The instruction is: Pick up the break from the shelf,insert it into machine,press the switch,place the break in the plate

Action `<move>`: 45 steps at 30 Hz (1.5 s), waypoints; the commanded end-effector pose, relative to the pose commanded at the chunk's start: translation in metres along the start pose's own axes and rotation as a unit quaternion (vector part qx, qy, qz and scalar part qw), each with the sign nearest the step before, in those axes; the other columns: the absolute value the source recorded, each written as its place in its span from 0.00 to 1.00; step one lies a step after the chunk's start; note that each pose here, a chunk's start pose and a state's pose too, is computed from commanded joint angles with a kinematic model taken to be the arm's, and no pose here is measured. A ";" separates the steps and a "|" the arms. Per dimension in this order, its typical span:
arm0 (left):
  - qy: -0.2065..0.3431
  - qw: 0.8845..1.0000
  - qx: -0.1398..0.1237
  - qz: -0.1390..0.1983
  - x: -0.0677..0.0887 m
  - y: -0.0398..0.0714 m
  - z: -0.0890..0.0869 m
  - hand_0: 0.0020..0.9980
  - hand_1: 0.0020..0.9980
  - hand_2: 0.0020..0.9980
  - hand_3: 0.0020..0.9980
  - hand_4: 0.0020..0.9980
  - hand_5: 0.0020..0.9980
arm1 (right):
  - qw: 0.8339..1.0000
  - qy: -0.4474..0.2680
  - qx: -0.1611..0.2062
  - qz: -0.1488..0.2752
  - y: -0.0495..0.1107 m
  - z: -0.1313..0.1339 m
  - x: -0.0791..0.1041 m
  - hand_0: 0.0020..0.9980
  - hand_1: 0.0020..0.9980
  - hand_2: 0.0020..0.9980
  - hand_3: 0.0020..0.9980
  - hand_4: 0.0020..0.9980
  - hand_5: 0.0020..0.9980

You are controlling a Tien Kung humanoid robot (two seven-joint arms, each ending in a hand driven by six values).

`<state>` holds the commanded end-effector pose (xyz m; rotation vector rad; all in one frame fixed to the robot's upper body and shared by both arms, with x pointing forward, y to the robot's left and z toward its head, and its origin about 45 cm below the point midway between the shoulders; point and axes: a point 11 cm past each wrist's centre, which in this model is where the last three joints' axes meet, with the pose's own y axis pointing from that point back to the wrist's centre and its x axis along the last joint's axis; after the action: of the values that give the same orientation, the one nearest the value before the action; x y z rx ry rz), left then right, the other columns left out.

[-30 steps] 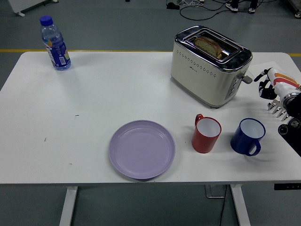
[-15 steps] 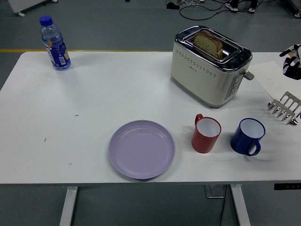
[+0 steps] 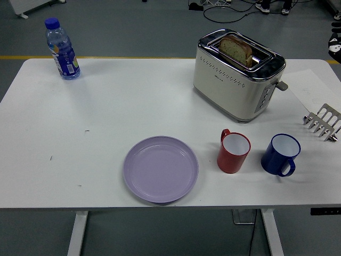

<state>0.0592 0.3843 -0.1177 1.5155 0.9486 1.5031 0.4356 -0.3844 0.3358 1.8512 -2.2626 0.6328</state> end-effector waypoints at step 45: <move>-0.002 1.000 0.005 -0.009 -0.004 0.000 -0.005 0.62 0.45 0.44 0.50 0.25 0.81 | 0.851 -0.511 -0.101 0.066 0.018 0.057 0.015 0.94 0.83 0.87 0.84 0.66 0.57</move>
<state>0.0545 0.3805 -0.1195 1.5130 0.9669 1.4851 0.4234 -0.4181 0.2863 2.2119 -2.8511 -0.7961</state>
